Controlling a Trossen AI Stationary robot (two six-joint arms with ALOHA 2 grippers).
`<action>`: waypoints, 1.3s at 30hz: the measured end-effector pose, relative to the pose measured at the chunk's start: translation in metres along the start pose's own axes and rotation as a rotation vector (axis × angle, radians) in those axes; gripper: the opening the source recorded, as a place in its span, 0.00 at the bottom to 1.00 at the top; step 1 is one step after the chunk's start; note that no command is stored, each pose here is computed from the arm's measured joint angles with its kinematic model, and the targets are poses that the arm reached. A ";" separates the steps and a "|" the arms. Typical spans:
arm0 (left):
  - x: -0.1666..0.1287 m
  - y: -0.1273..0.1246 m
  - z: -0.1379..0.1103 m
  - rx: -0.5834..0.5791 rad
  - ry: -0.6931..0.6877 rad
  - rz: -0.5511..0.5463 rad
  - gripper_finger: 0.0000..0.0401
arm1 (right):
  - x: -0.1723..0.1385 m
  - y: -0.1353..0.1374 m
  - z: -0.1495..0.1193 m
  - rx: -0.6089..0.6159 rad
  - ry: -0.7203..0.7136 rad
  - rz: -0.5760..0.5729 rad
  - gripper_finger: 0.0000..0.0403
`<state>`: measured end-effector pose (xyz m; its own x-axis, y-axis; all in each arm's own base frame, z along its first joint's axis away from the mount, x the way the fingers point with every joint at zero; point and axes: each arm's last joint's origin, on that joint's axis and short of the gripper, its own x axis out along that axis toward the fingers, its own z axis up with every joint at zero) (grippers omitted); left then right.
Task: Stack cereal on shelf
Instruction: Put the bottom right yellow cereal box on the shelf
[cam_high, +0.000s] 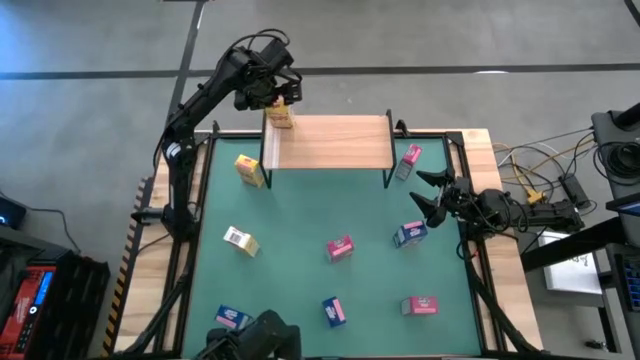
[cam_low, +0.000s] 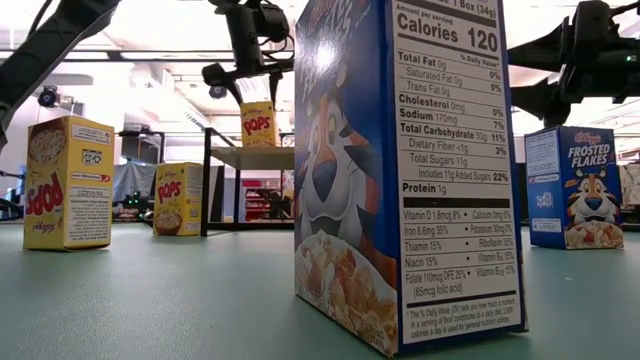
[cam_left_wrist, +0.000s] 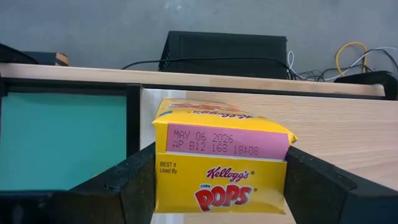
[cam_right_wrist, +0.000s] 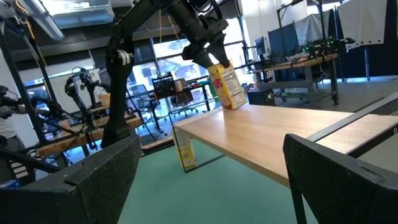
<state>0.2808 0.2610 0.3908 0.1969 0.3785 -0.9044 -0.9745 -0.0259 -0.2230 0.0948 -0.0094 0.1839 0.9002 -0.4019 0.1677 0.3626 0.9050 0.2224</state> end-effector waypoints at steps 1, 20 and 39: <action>0.000 0.000 0.000 0.000 0.000 0.000 0.67 | 0.000 0.000 0.000 0.000 0.000 0.000 0.95; 0.000 0.000 -0.002 0.008 0.033 -0.014 0.67 | 0.000 0.000 0.000 0.000 0.000 0.000 0.95; 0.013 -0.002 -0.002 0.037 0.061 0.021 0.85 | 0.000 0.000 0.000 0.000 0.000 0.000 0.95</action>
<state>0.2860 0.2640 0.3788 0.1817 0.3213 -0.9294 -0.9815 0.0018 -0.1912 0.0948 -0.0094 0.1838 0.9004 -0.4015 0.1673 0.3624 0.9052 0.2222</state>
